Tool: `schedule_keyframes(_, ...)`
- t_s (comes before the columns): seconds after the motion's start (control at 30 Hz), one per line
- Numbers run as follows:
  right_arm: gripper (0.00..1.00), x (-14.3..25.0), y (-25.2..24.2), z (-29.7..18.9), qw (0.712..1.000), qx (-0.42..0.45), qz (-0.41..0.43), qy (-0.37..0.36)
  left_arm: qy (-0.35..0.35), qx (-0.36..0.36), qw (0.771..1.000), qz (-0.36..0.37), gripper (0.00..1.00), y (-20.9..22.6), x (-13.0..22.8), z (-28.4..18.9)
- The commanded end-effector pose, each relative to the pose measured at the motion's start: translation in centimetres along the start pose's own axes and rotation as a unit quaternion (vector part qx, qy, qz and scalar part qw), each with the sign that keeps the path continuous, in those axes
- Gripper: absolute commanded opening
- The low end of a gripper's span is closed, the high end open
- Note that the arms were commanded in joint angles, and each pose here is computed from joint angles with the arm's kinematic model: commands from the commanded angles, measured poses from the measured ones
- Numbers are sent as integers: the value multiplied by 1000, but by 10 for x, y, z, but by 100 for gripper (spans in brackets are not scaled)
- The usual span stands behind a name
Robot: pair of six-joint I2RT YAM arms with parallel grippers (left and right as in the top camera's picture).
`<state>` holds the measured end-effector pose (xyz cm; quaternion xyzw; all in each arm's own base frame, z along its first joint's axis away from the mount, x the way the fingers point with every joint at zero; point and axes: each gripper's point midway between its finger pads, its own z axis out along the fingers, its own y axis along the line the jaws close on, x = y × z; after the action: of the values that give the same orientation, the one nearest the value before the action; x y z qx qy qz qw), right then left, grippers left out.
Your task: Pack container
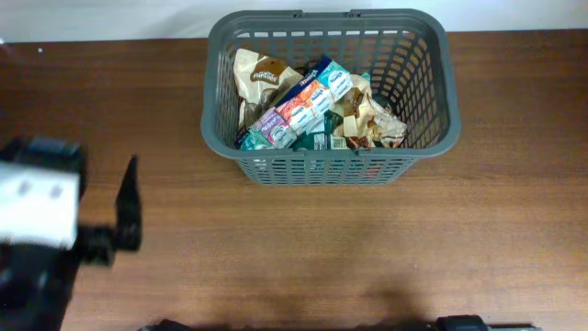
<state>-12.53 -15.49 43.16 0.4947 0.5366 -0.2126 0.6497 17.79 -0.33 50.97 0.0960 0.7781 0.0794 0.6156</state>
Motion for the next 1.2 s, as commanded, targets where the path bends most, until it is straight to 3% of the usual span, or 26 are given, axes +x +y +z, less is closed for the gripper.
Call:
schedule_keyframes(0.0, 99, 26, 17, -11, 997, -56, -26, 41, -6, -49, 997, -59, 99, 23, 31, -30)
schedule_keyframes(0.27, 99, 68, 18, -46, 987, -119, -99, 51, -14, -77, 985, -152, 99, 38, 130, -85)
schedule_keyframes(0.47, 99, 96, 31, -68, 975, -191, -94, 69, 24, -118, 971, -209, 99, 42, 201, -90)
schedule_keyframes(0.6, 99, 112, 61, -63, 959, -247, -99, 99, 43, -131, 967, -215, 99, 32, 222, -67)
schedule_keyframes(0.73, 99, 122, 119, -57, 920, -353, -135, 98, 45, -162, 962, -214, 99, 23, 230, -23)
schedule_keyframes(0.83, 99, 146, 141, -39, 902, -377, -171, 120, 44, -164, 962, -215, 99, 7, 241, 14)
schedule_keyframes(1.03, 99, 221, 179, -2, 852, -421, -263, 165, -25, -197, 947, -251, 99, 0, 241, 62)
schedule_keyframes(1.17, 99, 278, 190, 13, 824, -430, -310, 200, -30, -203, 945, -254, 99, -10, 258, 83)
